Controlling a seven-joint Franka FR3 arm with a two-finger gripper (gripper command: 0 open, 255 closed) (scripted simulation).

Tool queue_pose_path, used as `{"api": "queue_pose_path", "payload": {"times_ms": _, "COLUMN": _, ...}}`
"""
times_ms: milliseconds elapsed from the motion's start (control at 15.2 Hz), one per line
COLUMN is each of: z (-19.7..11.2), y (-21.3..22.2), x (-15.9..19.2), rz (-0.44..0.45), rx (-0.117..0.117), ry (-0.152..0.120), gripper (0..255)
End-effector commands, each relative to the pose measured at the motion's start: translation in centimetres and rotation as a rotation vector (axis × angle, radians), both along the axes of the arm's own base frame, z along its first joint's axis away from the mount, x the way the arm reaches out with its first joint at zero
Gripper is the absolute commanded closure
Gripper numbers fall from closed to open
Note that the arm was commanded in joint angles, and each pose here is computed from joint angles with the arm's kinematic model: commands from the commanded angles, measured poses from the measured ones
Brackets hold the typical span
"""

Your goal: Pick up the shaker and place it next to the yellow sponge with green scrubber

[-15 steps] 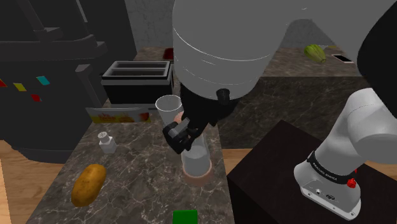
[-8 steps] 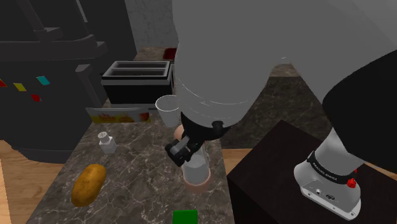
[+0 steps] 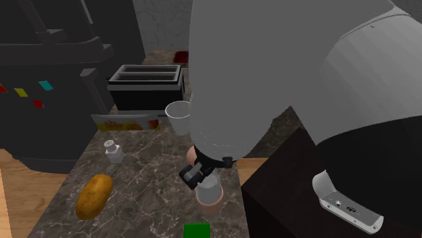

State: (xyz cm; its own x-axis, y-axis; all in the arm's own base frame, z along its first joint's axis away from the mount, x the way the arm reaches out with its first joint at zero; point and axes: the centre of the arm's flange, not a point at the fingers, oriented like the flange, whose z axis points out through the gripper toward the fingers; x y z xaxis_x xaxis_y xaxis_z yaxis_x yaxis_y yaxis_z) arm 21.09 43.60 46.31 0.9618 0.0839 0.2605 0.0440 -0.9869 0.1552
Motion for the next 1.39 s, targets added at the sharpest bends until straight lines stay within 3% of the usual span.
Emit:
{"api": "queue_pose_path", "payload": {"times_ms": 0, "z": -1.1, "y": -0.1, "x": 0.0, "rz": 0.0, "rx": 0.001, "ry": 0.0, "gripper": 255}}
{"api": "queue_pose_path", "payload": {"times_ms": 858, "z": -7.7, "y": -0.1, "x": 0.0, "rz": 0.0, "rx": 0.001, "ry": 0.0, "gripper": 255}}
{"api": "queue_pose_path", "payload": {"times_ms": 1320, "z": -7.7, "y": -0.1, "x": 0.0, "rz": 0.0, "rx": 0.001, "ry": 0.0, "gripper": 255}}
